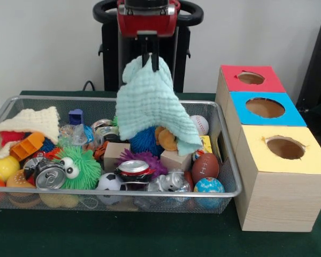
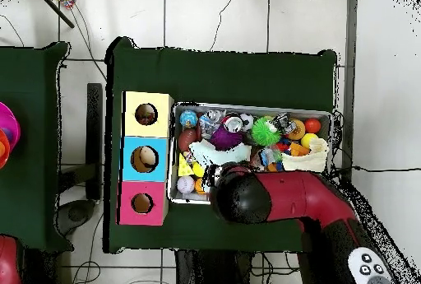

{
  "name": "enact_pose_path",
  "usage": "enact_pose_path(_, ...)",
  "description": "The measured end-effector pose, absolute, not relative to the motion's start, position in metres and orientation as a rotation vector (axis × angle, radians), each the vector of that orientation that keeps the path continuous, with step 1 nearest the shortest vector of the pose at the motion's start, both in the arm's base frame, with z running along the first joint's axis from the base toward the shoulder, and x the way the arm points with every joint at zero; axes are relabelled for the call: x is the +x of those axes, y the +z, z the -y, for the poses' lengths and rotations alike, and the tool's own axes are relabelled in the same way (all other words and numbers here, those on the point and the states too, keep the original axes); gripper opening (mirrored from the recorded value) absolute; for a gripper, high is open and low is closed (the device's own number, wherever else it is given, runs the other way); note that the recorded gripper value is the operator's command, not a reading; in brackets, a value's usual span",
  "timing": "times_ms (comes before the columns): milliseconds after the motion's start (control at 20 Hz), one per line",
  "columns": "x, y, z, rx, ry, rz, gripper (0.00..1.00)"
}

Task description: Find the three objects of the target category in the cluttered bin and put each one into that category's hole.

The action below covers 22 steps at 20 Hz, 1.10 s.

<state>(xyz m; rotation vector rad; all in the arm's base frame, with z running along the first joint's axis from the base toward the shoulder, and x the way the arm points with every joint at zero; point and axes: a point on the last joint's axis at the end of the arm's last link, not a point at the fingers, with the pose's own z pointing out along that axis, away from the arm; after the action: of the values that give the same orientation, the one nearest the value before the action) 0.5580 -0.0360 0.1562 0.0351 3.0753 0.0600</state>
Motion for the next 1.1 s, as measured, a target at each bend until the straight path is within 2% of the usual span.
enact_pose_path(200, 0.565, 0.134, 0.038, -0.071, 0.034, -2.925, 0.0)
enact_pose_path(500, 0.57, 0.137, 0.009, -0.335, -0.14, -2.722, 0.0)
enact_pose_path(800, 0.567, 0.167, -0.043, -0.666, -0.384, -2.558, 0.0)
enact_pose_path(1100, 0.571, 0.204, -0.053, -0.961, -0.686, -2.331, 0.0)
